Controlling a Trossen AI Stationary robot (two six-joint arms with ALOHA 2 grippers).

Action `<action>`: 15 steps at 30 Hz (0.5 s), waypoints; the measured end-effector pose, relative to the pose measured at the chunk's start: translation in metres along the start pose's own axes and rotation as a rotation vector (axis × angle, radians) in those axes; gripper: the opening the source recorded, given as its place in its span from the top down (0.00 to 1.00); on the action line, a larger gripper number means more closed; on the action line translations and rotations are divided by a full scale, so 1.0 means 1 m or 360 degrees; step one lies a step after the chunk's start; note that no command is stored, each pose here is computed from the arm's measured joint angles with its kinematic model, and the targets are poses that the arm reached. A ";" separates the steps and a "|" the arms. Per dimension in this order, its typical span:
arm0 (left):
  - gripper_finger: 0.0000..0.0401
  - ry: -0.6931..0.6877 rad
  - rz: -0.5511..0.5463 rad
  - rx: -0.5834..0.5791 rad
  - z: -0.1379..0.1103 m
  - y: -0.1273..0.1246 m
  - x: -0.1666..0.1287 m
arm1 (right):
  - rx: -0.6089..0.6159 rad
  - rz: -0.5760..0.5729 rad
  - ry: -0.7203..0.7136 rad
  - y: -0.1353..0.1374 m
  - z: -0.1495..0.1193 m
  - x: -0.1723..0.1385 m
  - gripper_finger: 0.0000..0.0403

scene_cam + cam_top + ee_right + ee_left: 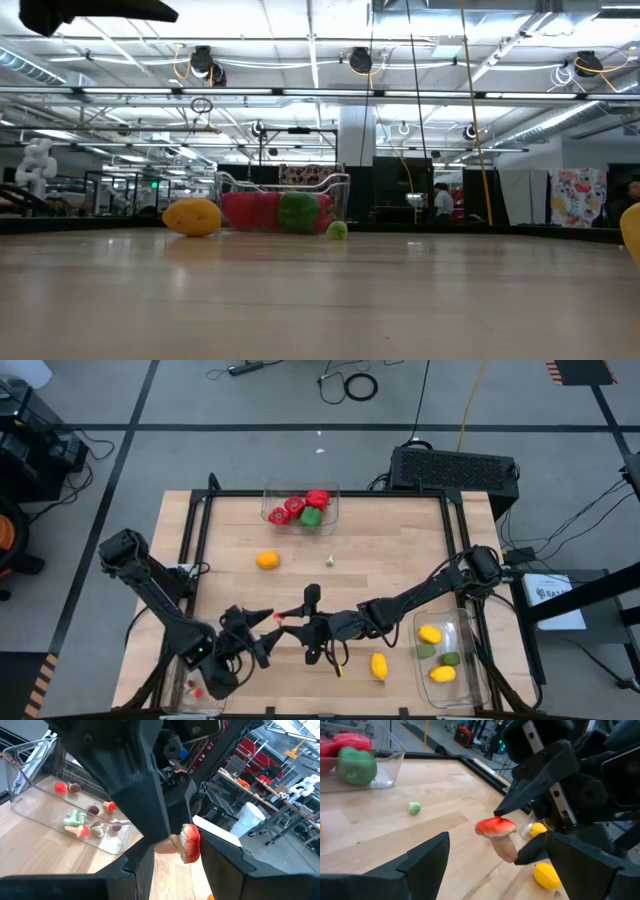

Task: Sort produce into baskets
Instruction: Put the red mushroom into the bottom left transparent bin

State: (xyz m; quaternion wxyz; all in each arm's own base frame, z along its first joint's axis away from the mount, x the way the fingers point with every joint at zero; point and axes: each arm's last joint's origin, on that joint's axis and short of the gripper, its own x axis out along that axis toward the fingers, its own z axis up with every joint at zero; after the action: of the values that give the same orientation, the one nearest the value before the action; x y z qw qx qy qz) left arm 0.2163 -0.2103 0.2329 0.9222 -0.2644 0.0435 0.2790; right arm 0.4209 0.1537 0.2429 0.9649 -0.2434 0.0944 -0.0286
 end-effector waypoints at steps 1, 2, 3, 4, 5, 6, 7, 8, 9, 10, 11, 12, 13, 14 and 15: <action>0.17 0.0005 0.0008 -0.0001 0.000 0.000 0.002 | -0.0001 0.0001 0.0003 0.000 0.000 0.000 0.63; 0.17 0.0006 0.0016 -0.0002 0.001 0.001 0.004 | -0.0003 0.0001 0.0006 0.000 0.000 0.000 0.63; 0.17 0.0006 0.0023 0.0008 0.002 0.001 0.005 | -0.0003 0.0002 0.0008 0.000 0.000 0.000 0.63; 0.17 0.0004 0.0030 0.0022 0.002 0.001 0.007 | -0.0006 0.0005 0.0015 0.000 -0.001 0.000 0.63; 0.17 0.0002 0.0037 0.0024 0.003 0.001 0.008 | -0.0008 0.0007 0.0020 0.000 -0.001 0.000 0.63; 0.17 0.0003 0.0043 0.0025 0.003 0.001 0.010 | -0.0010 0.0009 0.0027 0.000 -0.002 0.000 0.63; 0.17 0.0014 0.0045 0.0023 0.003 0.002 0.011 | -0.0013 0.0012 0.0033 0.001 -0.002 0.000 0.63; 0.17 0.0033 0.0045 0.0023 0.003 0.002 0.012 | -0.0016 0.0014 0.0037 0.001 -0.002 0.000 0.63; 0.17 0.0050 0.0047 0.0024 0.003 0.002 0.013 | -0.0018 0.0015 0.0040 0.001 -0.003 0.000 0.63; 0.17 0.0062 0.0047 0.0023 0.003 0.002 0.013 | -0.0019 0.0016 0.0042 0.001 -0.003 0.000 0.63; 0.17 0.0067 0.0047 0.0023 0.003 0.002 0.014 | -0.0019 0.0017 0.0042 0.001 -0.003 0.000 0.63; 0.17 0.0068 0.0048 0.0021 0.003 0.002 0.014 | -0.0019 0.0019 0.0042 0.001 -0.003 0.000 0.63; 0.17 0.0069 0.0049 0.0020 0.003 0.002 0.014 | -0.0020 0.0019 0.0042 0.001 -0.003 0.000 0.63; 0.17 0.0071 0.0049 0.0020 0.003 0.002 0.014 | -0.0020 0.0020 0.0042 0.001 -0.003 0.000 0.63; 0.17 0.0071 0.0049 0.0020 0.003 0.002 0.014 | -0.0021 0.0021 0.0043 0.001 -0.003 0.000 0.63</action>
State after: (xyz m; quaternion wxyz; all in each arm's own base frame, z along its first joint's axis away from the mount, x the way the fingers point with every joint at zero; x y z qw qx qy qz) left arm 0.2271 -0.2003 0.2315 0.9182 -0.2642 0.0699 0.2868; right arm 0.4202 0.1535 0.2399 0.9621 -0.2486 0.1092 -0.0250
